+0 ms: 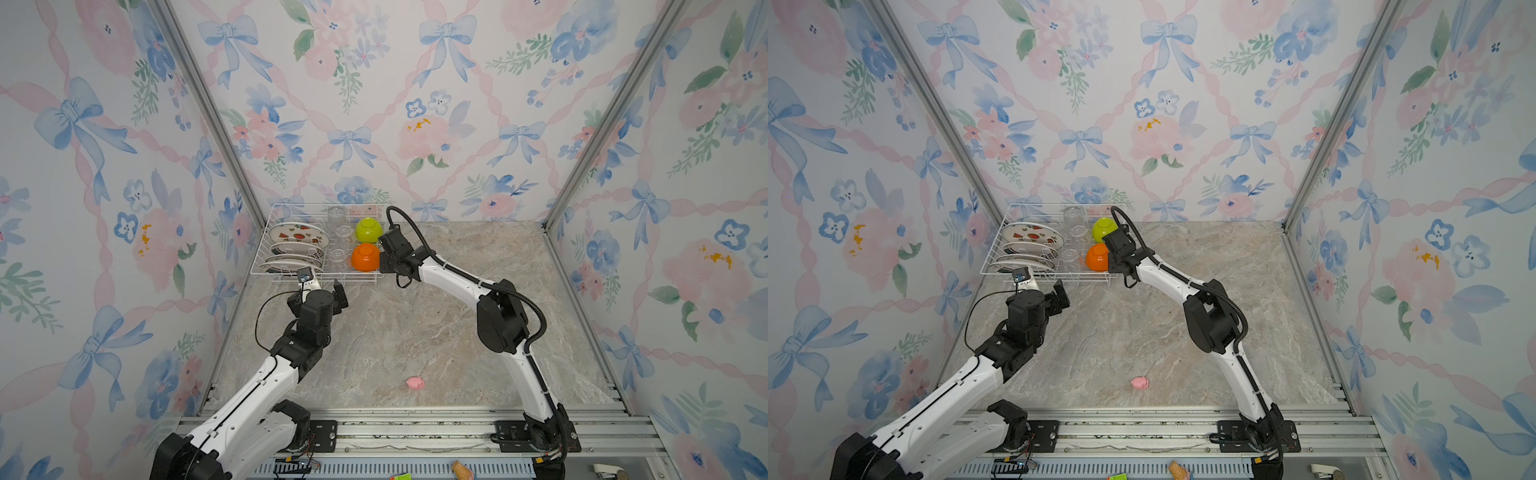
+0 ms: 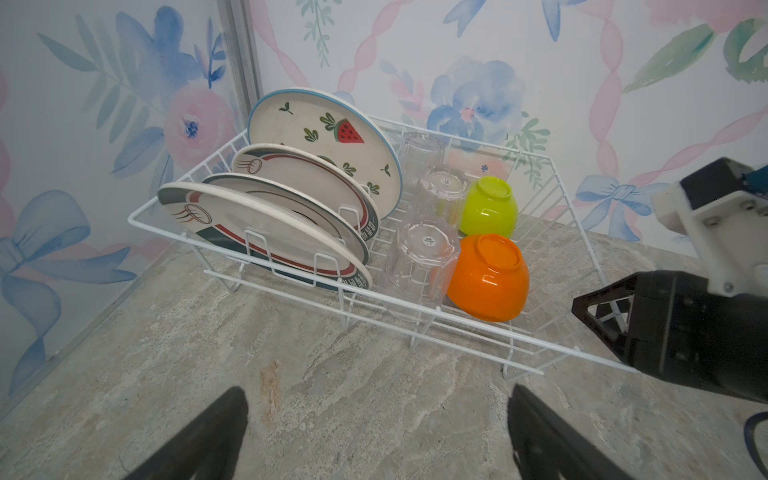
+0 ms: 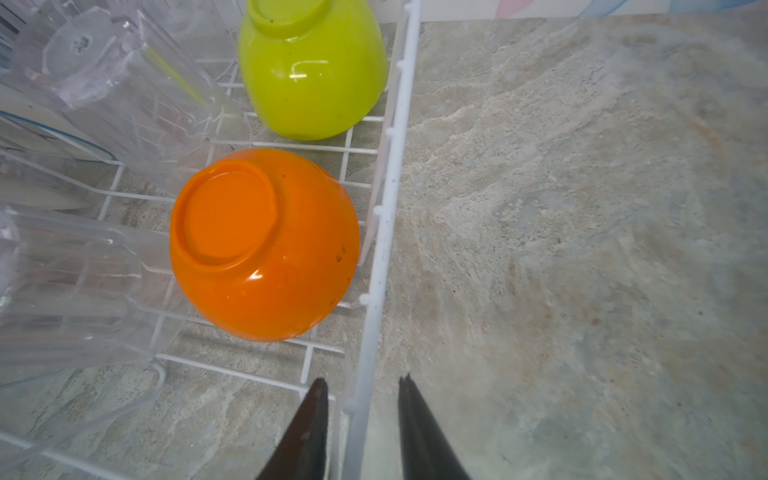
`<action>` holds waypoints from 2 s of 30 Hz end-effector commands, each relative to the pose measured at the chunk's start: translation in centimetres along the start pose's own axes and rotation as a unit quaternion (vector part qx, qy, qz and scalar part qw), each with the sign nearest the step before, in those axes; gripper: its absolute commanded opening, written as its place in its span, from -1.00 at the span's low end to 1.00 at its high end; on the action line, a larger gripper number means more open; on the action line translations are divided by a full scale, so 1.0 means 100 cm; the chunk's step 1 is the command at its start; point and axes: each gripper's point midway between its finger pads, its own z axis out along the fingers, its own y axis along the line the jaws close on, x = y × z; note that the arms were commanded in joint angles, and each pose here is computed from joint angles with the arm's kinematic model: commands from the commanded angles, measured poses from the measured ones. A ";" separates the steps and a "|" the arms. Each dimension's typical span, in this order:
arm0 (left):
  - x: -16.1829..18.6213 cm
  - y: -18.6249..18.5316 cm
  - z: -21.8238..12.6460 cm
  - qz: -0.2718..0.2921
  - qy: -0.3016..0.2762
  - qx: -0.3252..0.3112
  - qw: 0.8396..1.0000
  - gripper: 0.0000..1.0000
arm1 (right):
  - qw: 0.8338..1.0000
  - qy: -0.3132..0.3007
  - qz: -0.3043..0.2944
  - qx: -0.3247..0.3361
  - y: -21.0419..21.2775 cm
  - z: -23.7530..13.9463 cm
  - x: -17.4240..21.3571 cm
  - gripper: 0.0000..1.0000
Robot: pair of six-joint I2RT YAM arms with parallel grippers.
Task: Unload the mixed dishes from the dish rack
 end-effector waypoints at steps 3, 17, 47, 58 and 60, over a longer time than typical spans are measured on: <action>0.003 0.002 0.000 -0.006 0.002 -0.008 1.000 0.96 | 0.995 0.052 -0.037 0.081 -0.031 0.014 0.037 -0.73; -0.006 -0.006 0.001 -0.003 0.004 -0.010 1.000 0.96 | 0.986 0.120 -0.028 0.108 -0.086 -0.003 0.077 -1.00; -0.061 -0.032 -0.016 -0.036 -0.041 0.040 0.998 0.96 | 0.953 0.160 0.021 0.256 -0.273 -0.173 0.177 -1.00; -0.068 -0.035 -0.009 -0.020 -0.045 0.018 0.999 0.96 | 0.939 0.149 0.015 0.310 -0.331 -0.224 0.171 -1.00; -0.068 -0.036 -0.006 -0.013 -0.043 0.014 0.999 0.96 | 0.942 0.145 0.022 0.301 -0.335 -0.227 0.168 -1.00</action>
